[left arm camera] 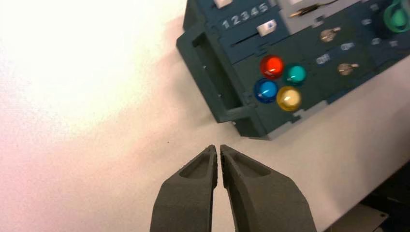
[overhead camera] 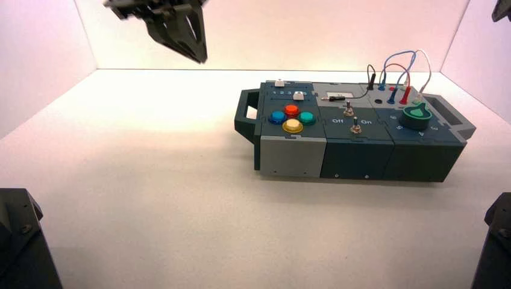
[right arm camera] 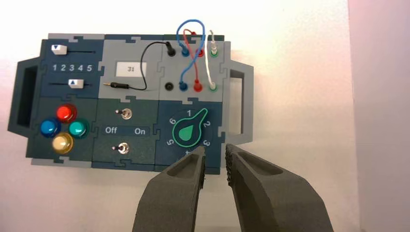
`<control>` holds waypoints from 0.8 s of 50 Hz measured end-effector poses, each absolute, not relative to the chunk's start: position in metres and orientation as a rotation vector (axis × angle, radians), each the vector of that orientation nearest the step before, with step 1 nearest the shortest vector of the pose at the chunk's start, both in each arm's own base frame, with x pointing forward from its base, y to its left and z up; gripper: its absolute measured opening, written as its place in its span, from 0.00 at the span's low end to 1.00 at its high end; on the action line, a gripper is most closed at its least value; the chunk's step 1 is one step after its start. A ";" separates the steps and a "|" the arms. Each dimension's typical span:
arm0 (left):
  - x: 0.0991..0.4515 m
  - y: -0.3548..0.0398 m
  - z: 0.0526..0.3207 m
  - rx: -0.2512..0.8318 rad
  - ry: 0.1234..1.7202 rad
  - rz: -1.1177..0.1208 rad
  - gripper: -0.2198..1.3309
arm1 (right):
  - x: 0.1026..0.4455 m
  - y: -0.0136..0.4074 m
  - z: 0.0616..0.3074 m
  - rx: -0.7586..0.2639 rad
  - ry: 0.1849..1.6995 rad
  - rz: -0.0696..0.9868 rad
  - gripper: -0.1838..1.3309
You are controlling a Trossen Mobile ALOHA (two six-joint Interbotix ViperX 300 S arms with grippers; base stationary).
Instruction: Flip the bottom switch on with the right gripper.
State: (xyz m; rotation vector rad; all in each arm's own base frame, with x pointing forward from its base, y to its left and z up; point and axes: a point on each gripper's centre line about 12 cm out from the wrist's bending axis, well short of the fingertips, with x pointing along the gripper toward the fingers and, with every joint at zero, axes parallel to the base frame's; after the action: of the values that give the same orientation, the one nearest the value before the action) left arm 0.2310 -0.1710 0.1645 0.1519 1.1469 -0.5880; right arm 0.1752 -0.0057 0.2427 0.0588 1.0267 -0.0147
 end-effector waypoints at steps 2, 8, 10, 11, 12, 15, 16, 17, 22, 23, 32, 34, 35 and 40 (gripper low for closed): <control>0.233 -0.172 0.160 0.155 1.162 -0.585 0.16 | 0.176 -0.004 0.244 0.059 1.024 -0.004 0.47; 0.243 -0.179 0.145 0.169 1.209 -0.577 0.16 | 0.177 0.006 0.242 0.043 1.026 0.045 0.47; 0.246 -0.181 0.141 0.175 1.219 -0.576 0.15 | 0.178 0.010 0.242 0.035 1.026 0.066 0.47; 0.248 -0.182 0.140 0.180 1.222 -0.578 0.15 | 0.178 0.012 0.241 0.030 1.028 0.075 0.47; 0.249 -0.183 0.139 0.180 1.225 -0.578 0.14 | 0.179 0.013 0.241 0.025 1.030 0.083 0.47; 0.255 -0.186 0.135 0.190 1.232 -0.581 0.14 | 0.180 0.018 0.239 0.019 1.038 0.106 0.47; 0.257 -0.187 0.135 0.191 1.233 -0.581 0.14 | 0.180 0.020 0.238 0.018 1.041 0.112 0.47; 0.258 -0.188 0.134 0.191 1.236 -0.581 0.14 | 0.181 0.020 0.238 0.018 1.041 0.113 0.47; 0.266 -0.194 0.130 0.204 1.246 -0.589 0.13 | 0.183 0.023 0.235 0.019 1.056 0.125 0.47; 0.268 -0.195 0.130 0.208 1.245 -0.592 0.13 | 0.183 0.023 0.234 0.022 1.059 0.124 0.47; 0.283 -0.206 0.131 0.224 1.243 -0.609 0.08 | 0.185 0.024 0.239 0.029 1.037 0.128 0.47; 0.285 -0.207 0.130 0.225 1.245 -0.612 0.07 | 0.185 0.024 0.239 0.030 1.037 0.130 0.47; 0.286 -0.208 0.131 0.228 1.246 -0.615 0.07 | 0.186 0.024 0.239 0.030 1.037 0.129 0.47; 0.290 -0.212 0.129 0.242 1.262 -0.626 0.06 | 0.189 0.026 0.240 0.046 1.039 0.136 0.49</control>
State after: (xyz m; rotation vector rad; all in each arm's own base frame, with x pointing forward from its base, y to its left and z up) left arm 0.2902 -0.2122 0.1285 0.2422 1.2624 -0.6263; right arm 0.1888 0.0259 0.2400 0.0461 1.0390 0.1361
